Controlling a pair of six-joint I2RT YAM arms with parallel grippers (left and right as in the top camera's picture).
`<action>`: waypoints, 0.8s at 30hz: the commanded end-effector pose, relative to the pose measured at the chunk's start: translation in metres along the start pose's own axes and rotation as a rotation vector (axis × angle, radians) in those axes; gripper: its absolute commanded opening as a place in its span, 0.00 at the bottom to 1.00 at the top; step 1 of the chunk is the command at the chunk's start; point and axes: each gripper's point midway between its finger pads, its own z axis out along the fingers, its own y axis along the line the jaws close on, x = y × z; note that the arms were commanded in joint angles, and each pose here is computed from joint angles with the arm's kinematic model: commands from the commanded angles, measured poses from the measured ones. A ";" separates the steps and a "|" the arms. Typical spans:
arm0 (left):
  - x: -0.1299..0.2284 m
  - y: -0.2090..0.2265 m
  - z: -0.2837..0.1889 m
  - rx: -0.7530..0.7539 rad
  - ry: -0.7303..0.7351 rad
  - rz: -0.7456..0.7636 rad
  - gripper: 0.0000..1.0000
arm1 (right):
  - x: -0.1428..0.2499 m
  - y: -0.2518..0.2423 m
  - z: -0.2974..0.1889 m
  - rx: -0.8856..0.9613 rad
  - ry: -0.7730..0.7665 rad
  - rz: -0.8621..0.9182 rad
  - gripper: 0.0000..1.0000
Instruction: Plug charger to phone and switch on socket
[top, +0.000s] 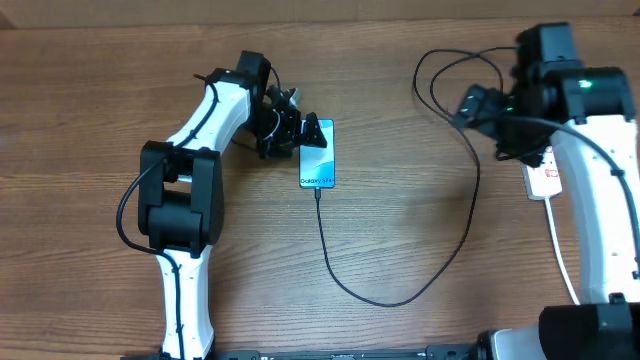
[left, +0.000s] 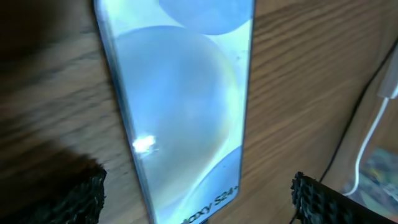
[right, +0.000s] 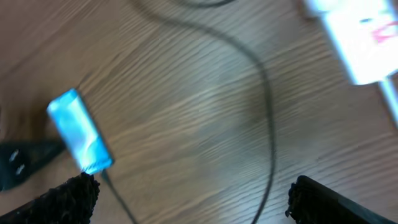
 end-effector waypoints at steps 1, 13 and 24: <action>-0.020 0.030 -0.043 -0.168 -0.114 -0.010 1.00 | -0.028 -0.049 0.012 0.083 -0.009 0.091 1.00; -0.034 -0.027 -0.268 -0.342 -0.694 0.120 1.00 | -0.089 -0.153 0.018 0.276 -0.160 0.243 1.00; -0.028 -0.028 -0.281 -0.370 -0.723 0.117 1.00 | -0.107 -0.241 0.064 0.329 -0.080 0.264 1.00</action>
